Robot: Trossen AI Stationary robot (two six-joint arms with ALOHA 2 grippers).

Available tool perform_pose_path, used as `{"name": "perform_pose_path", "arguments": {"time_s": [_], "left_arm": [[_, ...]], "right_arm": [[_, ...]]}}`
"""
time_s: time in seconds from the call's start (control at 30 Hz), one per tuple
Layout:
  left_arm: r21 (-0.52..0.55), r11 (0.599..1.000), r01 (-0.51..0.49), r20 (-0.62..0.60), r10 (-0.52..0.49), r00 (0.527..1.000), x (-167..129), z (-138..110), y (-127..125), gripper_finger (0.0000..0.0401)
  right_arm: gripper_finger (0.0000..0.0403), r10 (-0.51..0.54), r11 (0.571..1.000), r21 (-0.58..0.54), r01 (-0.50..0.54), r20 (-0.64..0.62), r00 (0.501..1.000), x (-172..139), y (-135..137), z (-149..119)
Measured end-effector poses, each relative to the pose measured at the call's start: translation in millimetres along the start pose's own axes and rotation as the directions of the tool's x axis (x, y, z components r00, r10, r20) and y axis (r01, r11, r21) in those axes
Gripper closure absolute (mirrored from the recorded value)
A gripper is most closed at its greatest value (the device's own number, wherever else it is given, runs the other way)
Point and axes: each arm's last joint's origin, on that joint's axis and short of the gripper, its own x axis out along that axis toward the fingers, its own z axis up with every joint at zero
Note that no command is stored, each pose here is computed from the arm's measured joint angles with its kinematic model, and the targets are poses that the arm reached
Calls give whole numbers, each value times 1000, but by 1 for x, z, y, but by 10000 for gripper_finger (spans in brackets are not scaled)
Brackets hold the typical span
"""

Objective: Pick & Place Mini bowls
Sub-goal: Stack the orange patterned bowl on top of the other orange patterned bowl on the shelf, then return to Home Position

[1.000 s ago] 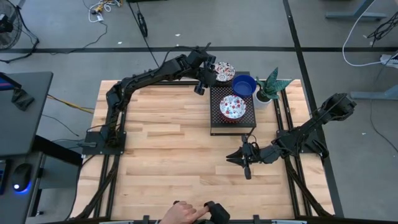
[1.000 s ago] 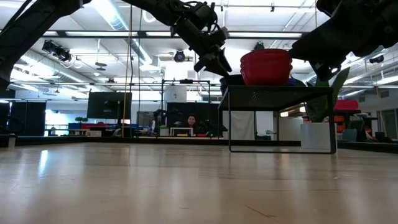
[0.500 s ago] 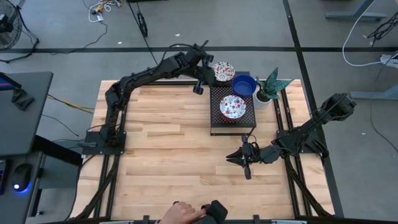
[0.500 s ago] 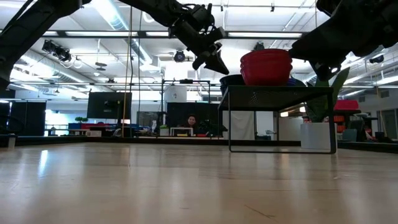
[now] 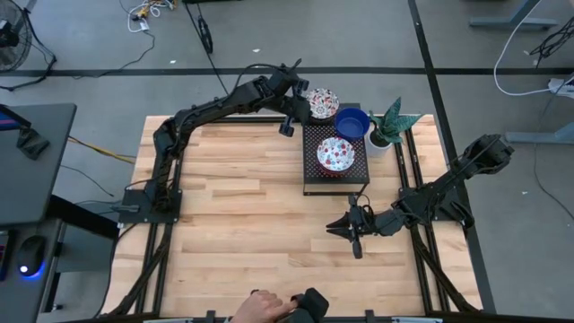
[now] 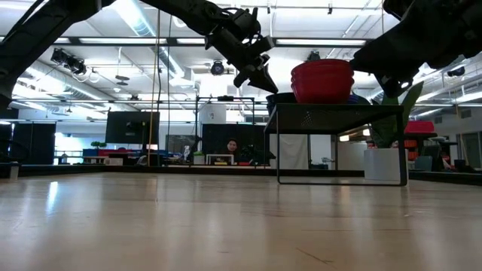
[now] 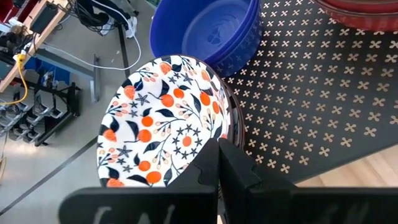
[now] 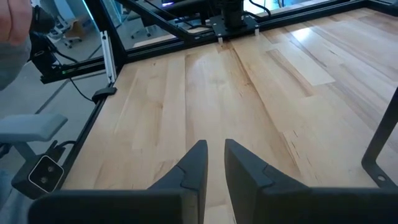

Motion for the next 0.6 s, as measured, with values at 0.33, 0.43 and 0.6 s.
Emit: {"name": "perform_pose_path", "arguments": {"time_s": [0.33, 0.43, 0.6], "left_arm": [[-72, 997, -4, 3, 4, 1000, -11, 4, 2, 397], [-107, 994, -15, 15, 17, 1000, -32, 13, 5, 398], [-195, 980, 36, -1, -37, 999, -64, 18, 3, 399]], "right_arm": [[344, -3, 1000, -9, 3, -8, 1000, 0, 0, -1], [344, -6, 1000, -21, 6, -13, 1000, 0, -1, -1], [344, -8, 999, -41, 7, -17, 1000, 0, -1, -2]]}}
